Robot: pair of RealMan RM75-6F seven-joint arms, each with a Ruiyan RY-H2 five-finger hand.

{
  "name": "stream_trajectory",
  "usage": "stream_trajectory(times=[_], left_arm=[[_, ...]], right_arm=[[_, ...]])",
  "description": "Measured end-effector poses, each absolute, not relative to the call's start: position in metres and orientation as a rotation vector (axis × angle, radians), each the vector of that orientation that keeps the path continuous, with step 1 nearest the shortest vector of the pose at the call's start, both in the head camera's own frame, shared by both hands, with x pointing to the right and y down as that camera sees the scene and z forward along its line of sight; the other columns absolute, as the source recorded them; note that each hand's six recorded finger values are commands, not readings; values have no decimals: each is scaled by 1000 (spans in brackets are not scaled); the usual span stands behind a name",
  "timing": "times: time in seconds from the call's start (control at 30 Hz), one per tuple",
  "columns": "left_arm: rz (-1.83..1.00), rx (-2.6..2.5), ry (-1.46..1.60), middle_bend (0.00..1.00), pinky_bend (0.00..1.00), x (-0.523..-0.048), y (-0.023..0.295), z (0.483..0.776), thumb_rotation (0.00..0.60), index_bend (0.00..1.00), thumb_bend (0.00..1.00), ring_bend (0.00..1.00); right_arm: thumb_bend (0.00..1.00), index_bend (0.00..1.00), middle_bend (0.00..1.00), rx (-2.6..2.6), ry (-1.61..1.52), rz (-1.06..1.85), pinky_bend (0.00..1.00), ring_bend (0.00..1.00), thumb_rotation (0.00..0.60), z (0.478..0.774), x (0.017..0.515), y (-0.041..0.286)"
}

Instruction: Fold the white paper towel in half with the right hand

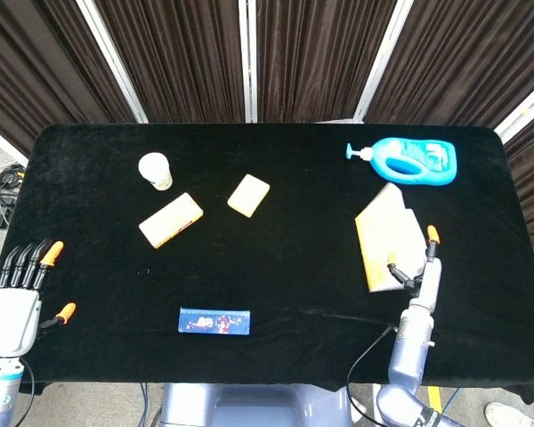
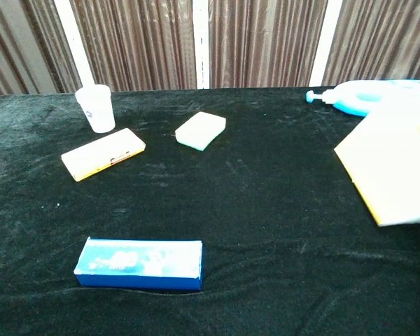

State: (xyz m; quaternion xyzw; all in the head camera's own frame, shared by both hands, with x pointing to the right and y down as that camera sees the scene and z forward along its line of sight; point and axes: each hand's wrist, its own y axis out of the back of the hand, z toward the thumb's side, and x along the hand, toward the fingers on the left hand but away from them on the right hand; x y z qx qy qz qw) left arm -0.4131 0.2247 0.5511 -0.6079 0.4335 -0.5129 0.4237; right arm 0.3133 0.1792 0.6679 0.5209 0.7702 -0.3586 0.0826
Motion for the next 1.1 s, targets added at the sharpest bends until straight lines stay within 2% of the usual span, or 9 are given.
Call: stream_trajectory(times=[0.47, 0.67, 0.87, 1.1], left_arm=[[-1274, -1525, 1083, 0, 0, -413, 225, 550, 600, 0, 190, 0], [-1282, -1525, 1049, 0, 0, -415, 224, 552, 600, 0, 188, 0], [-1287, -1518, 1003, 0, 0, -417, 224, 553, 600, 0, 180, 0], [-1296, -1518, 977, 0, 0, -419, 225, 556, 600, 0, 172, 0]], right_arm=[[300, 0, 0, 1767, 2355, -1164, 0, 0, 600, 651, 321, 179], [226, 0, 0, 2066, 2182, -1402, 0, 0, 600, 640, 335, 184], [213, 0, 0, 2390, 1942, -1737, 0, 0, 600, 618, 364, 193], [204, 0, 0, 2685, 1713, -2071, 0, 0, 600, 600, 386, 221]])
